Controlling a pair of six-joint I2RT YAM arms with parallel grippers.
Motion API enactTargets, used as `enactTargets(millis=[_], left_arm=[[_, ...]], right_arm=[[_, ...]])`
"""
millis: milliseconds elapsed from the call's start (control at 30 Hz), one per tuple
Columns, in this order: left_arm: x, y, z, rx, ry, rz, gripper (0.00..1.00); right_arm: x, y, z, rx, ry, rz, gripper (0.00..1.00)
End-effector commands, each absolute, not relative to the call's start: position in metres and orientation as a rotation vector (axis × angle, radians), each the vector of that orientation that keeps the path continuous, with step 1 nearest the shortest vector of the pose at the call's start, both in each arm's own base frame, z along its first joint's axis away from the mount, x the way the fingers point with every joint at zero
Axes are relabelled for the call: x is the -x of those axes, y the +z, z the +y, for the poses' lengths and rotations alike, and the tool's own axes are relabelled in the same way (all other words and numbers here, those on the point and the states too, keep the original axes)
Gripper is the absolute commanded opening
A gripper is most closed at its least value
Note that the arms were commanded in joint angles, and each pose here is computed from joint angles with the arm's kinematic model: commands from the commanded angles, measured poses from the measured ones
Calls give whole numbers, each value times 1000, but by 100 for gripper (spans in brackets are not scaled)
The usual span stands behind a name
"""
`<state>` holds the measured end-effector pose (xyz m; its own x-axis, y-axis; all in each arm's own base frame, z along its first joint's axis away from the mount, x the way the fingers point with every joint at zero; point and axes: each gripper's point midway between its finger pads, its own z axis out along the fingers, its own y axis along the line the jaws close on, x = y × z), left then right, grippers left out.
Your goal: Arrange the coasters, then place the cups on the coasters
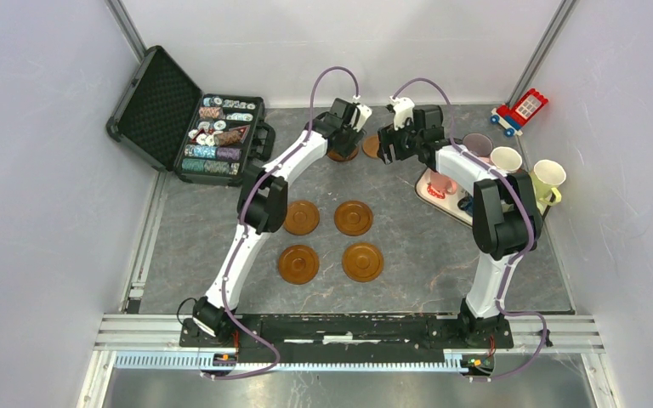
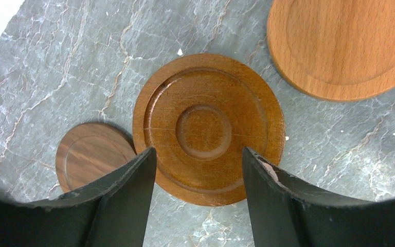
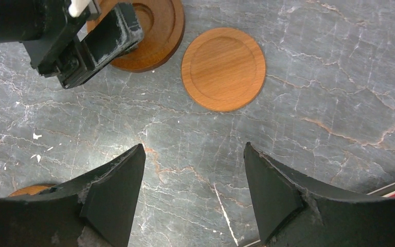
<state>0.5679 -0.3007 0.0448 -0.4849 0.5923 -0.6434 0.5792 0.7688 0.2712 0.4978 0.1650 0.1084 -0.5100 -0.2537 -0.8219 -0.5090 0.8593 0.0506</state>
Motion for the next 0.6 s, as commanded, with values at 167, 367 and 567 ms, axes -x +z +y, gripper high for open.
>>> enactTargets(millis=[167,367,567], left_arm=[[-526,33,-281,-996,17,2307,64],[-495,26,-274,-1040,-52,2384,59],[-470,29,-263,-1058,-71,2434,57]], right_arm=[[-517,130,167,558,350,2056,77],[-515,127,167,557,356,2063,77],[-513,126,168,563,366,2064,76]])
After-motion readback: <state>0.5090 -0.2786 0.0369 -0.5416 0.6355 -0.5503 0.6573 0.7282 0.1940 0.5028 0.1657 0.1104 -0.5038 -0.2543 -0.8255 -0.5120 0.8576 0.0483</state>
